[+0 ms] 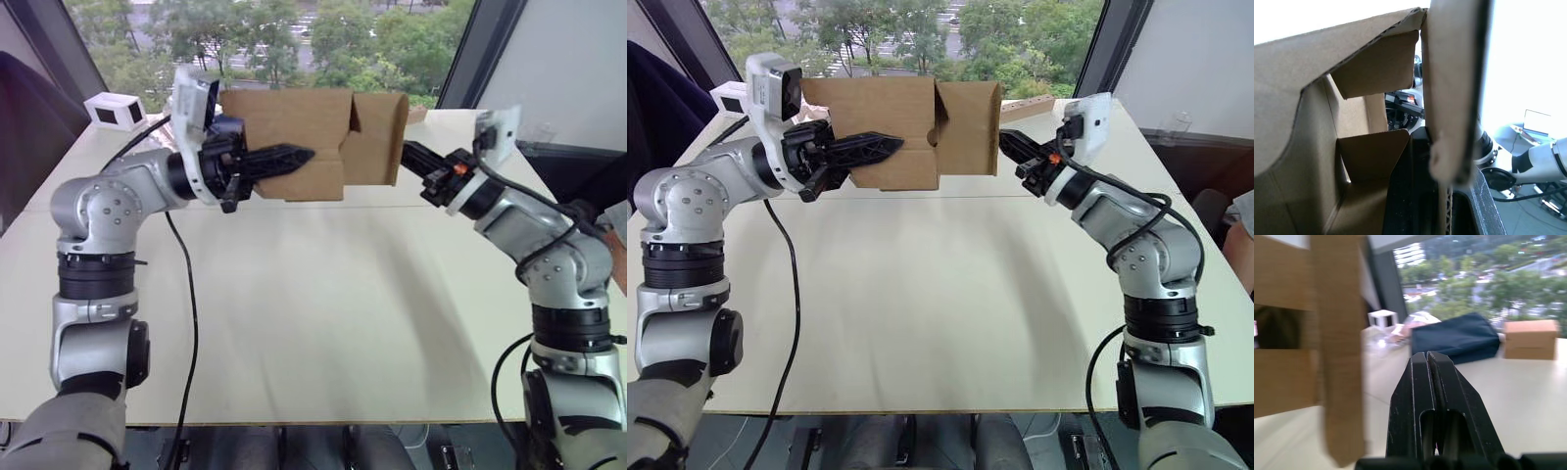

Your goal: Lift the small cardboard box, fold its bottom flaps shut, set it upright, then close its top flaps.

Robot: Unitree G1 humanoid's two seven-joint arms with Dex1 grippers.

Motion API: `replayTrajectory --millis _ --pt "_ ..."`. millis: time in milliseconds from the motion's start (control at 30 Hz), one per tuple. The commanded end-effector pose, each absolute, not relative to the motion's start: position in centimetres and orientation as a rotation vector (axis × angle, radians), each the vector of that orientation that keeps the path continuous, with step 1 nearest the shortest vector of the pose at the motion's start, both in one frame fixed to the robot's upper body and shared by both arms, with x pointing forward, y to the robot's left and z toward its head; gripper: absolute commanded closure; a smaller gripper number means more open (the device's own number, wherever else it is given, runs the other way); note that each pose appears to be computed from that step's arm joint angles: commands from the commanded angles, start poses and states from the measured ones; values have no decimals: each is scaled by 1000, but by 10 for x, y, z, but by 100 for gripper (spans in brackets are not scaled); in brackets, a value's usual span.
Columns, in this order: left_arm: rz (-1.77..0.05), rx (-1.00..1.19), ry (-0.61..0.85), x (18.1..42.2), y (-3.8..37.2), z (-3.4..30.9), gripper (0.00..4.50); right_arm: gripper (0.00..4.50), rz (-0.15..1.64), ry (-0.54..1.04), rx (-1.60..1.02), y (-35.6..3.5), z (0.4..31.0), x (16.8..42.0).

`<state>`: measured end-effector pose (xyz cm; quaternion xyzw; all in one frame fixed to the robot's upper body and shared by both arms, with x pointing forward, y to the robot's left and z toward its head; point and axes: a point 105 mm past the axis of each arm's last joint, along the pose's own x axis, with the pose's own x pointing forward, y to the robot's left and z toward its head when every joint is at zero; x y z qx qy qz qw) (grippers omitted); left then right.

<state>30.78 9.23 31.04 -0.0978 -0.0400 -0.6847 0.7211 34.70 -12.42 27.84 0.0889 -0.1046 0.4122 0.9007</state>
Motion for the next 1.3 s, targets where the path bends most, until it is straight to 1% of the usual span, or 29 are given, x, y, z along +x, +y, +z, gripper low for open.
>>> replayTrajectory --millis 33,100,167,333,433,500,533,867,1133,1300 --pt "-1527 -183 -154 302 94 328 450 446 1097 -309 273 -100 304 304" --pt "-1528 -187 -157 302 94 329 450 446 1154 -307 317 -94 304 293" --pt "-1530 -191 -160 301 94 330 450 446 1171 -302 337 -91 304 289" --pt "-1542 -195 -159 300 93 330 450 446 1146 -304 422 -92 300 295" --pt "-1547 -202 -167 299 93 332 450 382 1146 -321 524 -98 301 298" --pt "-1551 -207 -171 298 94 334 450 300 1150 -326 582 -102 301 299" --pt "-1551 -208 -172 298 94 334 450 280 1162 -327 608 -103 301 299" --pt "-1541 -213 -176 299 96 336 450 280 1279 -329 791 -98 301 287" --pt "-1539 -210 -174 299 96 337 450 280 1275 -325 821 -95 297 287" --pt "-1538 -211 -177 300 96 338 450 280 1219 -329 809 -94 293 295"
